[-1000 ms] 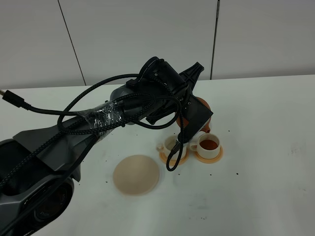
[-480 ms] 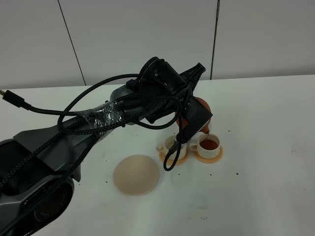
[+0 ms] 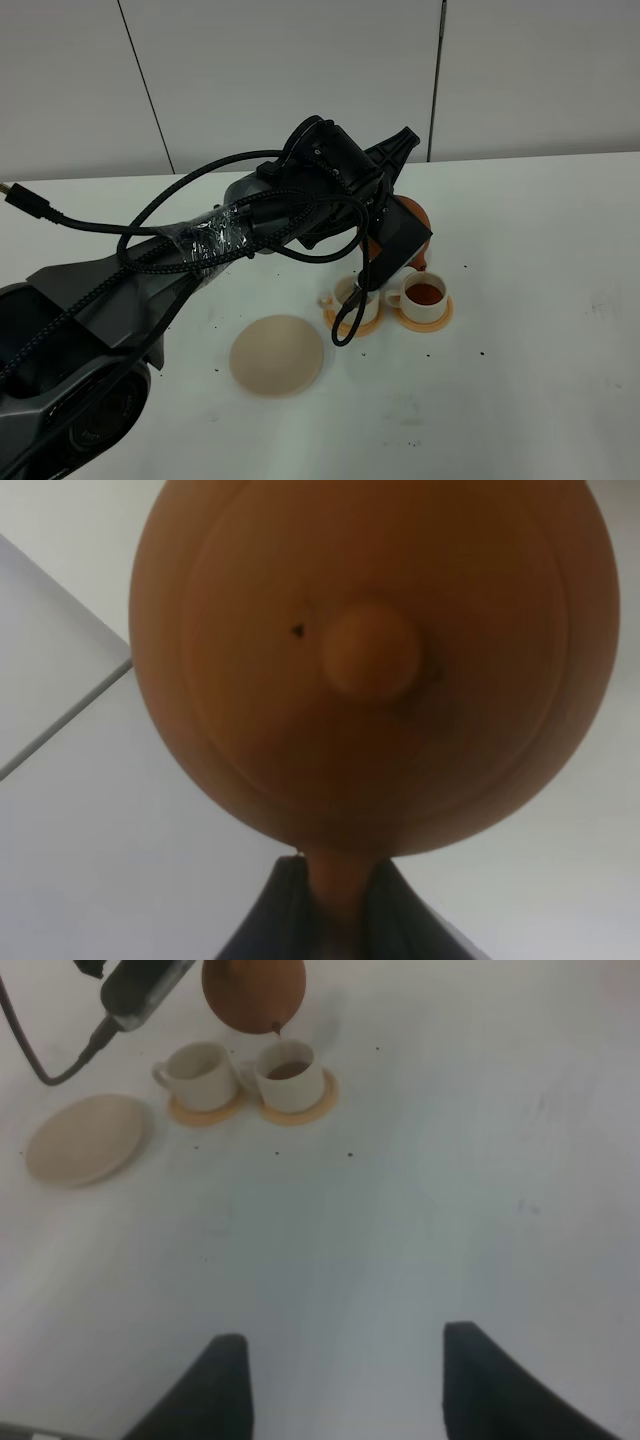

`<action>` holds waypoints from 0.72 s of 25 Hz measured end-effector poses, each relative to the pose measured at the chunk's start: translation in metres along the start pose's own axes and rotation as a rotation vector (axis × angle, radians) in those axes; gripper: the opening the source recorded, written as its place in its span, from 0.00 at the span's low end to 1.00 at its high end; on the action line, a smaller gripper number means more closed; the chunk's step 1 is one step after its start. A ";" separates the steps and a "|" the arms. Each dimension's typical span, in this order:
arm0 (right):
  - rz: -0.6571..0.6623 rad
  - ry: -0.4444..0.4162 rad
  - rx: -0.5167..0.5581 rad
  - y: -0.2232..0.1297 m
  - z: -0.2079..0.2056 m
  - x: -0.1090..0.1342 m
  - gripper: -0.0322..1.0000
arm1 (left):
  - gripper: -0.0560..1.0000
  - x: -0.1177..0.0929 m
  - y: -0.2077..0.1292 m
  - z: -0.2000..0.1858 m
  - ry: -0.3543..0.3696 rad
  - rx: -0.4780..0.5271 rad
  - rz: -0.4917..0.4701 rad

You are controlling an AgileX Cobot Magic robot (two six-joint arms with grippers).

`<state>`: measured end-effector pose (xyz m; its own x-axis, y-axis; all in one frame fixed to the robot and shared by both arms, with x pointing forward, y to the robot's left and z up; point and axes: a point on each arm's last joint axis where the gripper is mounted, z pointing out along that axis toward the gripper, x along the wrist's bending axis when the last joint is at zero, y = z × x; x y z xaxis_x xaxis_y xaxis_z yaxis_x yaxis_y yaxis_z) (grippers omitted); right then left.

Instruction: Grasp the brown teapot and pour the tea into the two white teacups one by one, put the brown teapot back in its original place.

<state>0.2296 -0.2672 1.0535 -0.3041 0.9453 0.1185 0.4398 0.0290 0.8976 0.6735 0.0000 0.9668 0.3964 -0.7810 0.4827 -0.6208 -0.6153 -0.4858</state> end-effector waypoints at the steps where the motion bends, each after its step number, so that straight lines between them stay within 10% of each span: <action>1: 0.000 0.000 0.000 0.000 0.000 0.000 0.44 | 0.21 0.000 0.000 0.000 0.000 0.000 0.007; 18: 0.000 0.000 0.000 0.000 0.000 0.000 0.44 | 0.21 0.002 0.003 -0.001 0.003 -0.003 0.055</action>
<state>0.2296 -0.2672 1.0535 -0.3041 0.9453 0.1185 0.4398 0.0290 0.8976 0.6714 -0.0030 0.9669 0.3592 -0.8133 0.4577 -0.6435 -0.5711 -0.5098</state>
